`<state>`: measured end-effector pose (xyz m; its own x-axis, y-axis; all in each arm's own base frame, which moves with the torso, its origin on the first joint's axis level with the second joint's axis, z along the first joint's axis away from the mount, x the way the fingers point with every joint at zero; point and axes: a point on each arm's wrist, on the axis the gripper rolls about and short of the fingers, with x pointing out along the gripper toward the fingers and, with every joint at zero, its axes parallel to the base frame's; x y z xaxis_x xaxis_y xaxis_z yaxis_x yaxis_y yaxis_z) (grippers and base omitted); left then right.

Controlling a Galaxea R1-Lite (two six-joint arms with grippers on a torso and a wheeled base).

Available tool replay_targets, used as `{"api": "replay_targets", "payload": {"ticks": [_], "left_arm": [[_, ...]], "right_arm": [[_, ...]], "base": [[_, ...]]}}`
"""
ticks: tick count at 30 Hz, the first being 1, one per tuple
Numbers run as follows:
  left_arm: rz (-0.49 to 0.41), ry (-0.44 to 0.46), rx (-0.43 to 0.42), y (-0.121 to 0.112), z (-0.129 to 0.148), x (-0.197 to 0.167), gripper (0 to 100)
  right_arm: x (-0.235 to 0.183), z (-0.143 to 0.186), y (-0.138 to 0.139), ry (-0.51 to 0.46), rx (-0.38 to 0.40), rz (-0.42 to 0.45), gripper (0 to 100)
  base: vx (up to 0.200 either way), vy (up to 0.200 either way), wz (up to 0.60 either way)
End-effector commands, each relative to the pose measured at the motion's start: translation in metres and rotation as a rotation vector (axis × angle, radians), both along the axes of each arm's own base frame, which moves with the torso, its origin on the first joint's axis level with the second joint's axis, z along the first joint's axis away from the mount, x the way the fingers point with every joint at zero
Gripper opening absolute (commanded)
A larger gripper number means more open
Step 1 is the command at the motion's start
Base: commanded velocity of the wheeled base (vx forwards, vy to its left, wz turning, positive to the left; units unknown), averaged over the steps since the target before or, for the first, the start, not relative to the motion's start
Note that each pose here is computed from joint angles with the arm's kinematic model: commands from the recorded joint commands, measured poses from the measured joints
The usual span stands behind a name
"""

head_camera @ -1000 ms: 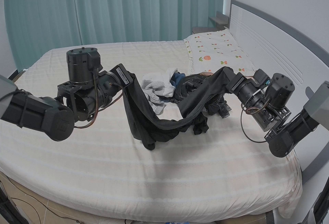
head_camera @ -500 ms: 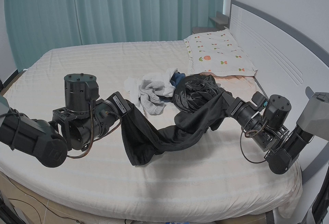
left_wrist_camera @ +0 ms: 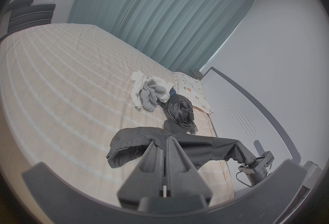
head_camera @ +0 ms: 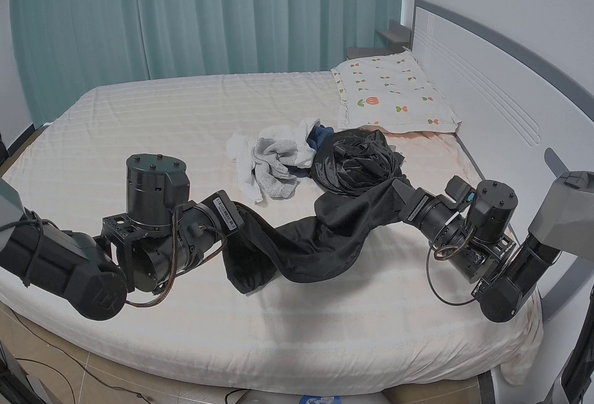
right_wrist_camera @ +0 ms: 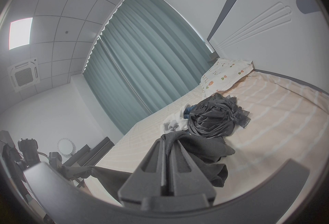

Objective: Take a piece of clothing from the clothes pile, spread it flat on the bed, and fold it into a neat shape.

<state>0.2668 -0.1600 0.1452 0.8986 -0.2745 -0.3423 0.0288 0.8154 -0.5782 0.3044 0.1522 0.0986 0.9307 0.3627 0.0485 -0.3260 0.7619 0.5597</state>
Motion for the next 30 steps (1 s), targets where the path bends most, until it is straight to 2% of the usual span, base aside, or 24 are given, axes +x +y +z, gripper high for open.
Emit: {"api": "replay_targets", "payload": {"ticks": [1, 5, 30], "left_arm": [[-0.002, 0.004, 0.011, -0.002, -0.001, 0.002, 0], [0.005, 0.003, 0.011, 0.000, -0.001, -0.001, 0], [0.049, -0.021, -0.016, 0.012, 0.008, 0.002, 0]], "right_arm": [[-0.002, -0.003, 0.006, 0.009, -0.004, 0.019, 0], [-0.004, -0.003, 0.012, 0.007, -0.003, 0.036, 0], [-0.006, 0.007, 0.009, -0.021, 0.010, 0.030, 0]], "base": [[0.000, 0.000, 0.00], [0.000, 0.000, 0.00], [0.000, 0.200, 0.00]]}}
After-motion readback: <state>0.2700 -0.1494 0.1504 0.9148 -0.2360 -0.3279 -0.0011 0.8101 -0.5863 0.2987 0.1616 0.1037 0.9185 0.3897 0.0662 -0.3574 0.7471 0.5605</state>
